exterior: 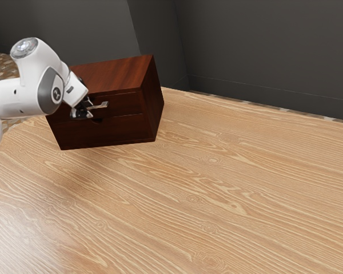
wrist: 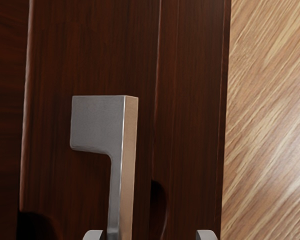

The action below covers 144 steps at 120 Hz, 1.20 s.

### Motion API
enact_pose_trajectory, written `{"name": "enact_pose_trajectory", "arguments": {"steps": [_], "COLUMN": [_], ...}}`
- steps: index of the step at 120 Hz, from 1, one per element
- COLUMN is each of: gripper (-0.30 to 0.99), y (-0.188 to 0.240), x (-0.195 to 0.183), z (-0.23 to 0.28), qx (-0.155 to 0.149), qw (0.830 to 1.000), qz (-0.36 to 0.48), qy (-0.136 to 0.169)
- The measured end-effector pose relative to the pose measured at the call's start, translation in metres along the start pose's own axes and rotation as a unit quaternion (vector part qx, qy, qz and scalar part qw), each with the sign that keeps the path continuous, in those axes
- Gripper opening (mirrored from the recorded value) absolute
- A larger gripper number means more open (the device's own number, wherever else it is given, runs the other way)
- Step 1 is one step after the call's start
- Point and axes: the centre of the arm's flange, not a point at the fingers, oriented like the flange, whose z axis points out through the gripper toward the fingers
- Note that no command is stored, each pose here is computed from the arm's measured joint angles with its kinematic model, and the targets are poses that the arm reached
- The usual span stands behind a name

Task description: Pull the drawer handle with one arm to open the drawer

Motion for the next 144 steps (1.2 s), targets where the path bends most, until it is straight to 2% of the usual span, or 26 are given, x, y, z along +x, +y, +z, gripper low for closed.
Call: {"name": "enact_pose_trajectory", "arguments": {"steps": [46, 93, 144], "gripper": [0.09, 0.07, 0.07], "y": [0.002, 0.029, 0.061], "x": [-0.001, -0.012, -0.005], "z": [0.0, -0.025, -0.048], "qx": [-0.001, -0.022, -0.045], "qw": [1.0, 1.0, 0.999], "qz": [-0.003, -0.01, -0.005], "qy": [0.001, 0.01, 0.028]}}
